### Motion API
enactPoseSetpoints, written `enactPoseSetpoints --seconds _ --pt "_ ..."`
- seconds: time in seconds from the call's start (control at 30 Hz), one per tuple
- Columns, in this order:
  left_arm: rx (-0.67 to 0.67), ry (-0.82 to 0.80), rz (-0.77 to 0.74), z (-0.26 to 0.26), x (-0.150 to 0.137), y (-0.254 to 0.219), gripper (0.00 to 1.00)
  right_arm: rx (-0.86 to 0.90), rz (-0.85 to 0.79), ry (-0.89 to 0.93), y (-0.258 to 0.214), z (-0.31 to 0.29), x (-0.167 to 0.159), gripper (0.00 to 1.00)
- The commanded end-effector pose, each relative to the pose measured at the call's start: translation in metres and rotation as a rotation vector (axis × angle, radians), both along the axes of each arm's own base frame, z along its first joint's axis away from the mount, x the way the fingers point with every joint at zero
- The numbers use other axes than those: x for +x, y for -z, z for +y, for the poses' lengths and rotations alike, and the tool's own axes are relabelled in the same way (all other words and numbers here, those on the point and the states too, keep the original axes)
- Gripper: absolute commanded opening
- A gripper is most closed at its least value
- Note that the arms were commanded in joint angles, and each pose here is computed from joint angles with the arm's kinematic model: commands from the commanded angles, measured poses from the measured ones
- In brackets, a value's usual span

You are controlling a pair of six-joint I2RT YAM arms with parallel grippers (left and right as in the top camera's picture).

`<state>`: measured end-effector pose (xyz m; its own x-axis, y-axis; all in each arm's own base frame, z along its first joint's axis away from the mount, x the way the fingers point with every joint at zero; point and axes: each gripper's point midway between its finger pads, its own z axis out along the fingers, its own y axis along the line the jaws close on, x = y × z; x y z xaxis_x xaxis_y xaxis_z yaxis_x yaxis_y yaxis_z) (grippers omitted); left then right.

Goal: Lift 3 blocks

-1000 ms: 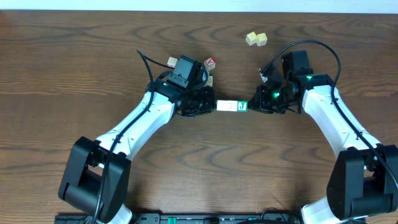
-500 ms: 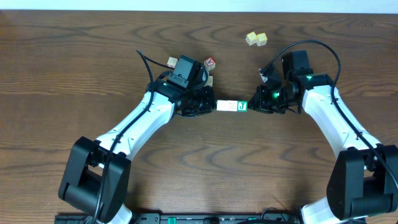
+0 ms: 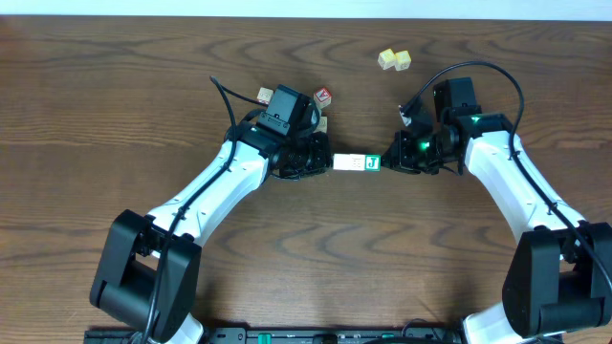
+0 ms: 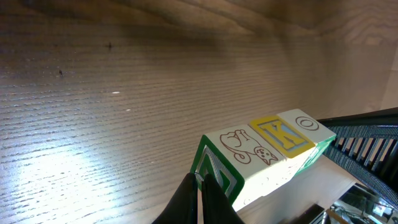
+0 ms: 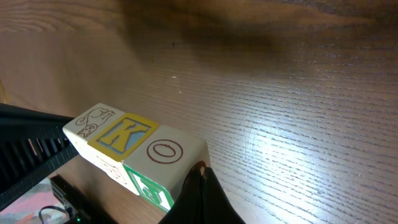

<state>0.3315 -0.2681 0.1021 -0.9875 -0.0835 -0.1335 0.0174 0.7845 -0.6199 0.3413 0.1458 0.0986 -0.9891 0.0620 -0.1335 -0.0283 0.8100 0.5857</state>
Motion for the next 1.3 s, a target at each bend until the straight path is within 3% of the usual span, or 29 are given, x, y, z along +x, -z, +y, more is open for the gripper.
enactPoseSetpoints --seconds 0.0,1.27 --pt "-0.101 0.074 -0.008 -0.0249 -0.0122 -0.0226 0.07 0.203 -0.02 -0.116 -0.037 0.0479 -0.0117 0.01" --pt "-0.101 0.074 -0.008 -0.0249 -0.0122 -0.0226 0.07 0.208 -0.025 -0.103 -0.0383 0.0486 -0.0082 0.01"
